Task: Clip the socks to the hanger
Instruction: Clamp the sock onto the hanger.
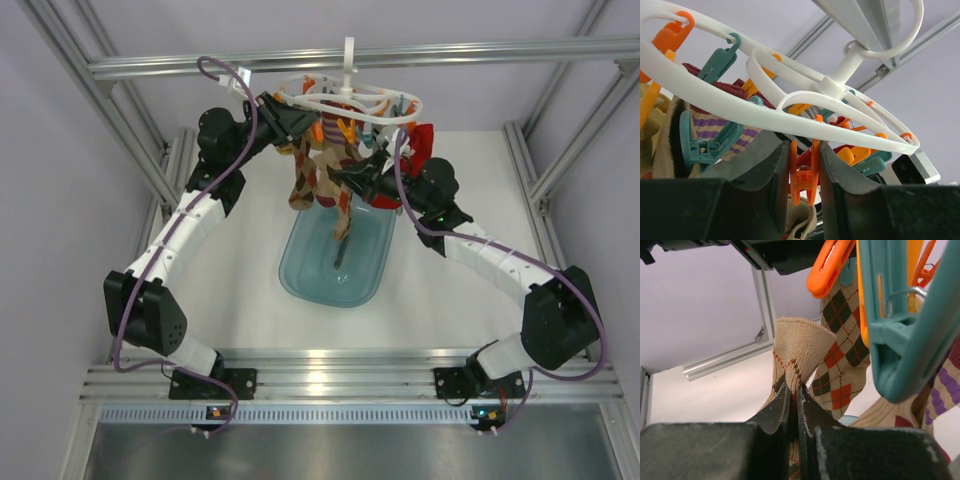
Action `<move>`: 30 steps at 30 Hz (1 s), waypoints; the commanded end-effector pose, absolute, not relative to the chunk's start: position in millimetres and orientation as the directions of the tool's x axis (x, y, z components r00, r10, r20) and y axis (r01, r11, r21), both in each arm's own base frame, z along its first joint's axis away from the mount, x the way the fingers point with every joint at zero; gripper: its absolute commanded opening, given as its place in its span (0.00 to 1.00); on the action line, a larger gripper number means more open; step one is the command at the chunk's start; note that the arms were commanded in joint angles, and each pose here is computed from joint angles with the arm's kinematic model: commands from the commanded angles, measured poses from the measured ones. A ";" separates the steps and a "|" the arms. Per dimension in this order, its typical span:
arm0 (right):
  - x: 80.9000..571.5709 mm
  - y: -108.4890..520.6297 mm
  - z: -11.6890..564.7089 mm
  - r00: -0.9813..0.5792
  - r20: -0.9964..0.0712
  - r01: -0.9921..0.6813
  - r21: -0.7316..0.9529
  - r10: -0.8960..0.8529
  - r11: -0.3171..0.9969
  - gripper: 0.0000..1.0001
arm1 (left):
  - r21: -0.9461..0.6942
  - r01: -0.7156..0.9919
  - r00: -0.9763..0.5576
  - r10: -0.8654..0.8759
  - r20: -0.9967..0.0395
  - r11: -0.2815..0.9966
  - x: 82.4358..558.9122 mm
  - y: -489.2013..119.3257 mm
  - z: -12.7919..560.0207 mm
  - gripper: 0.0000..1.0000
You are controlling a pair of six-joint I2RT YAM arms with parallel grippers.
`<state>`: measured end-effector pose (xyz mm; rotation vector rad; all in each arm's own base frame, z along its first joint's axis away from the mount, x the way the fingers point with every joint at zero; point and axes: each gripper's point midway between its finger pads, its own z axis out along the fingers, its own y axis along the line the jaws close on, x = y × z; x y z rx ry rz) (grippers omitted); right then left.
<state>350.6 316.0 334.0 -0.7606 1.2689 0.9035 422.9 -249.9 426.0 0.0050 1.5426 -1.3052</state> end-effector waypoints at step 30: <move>370.6 320.8 374.1 -0.041 -0.948 -0.867 0.191 0.316 0.461 0.00 | -0.720 0.568 -0.472 -0.559 -0.682 0.400 420.9 -249.6 414.0 0.00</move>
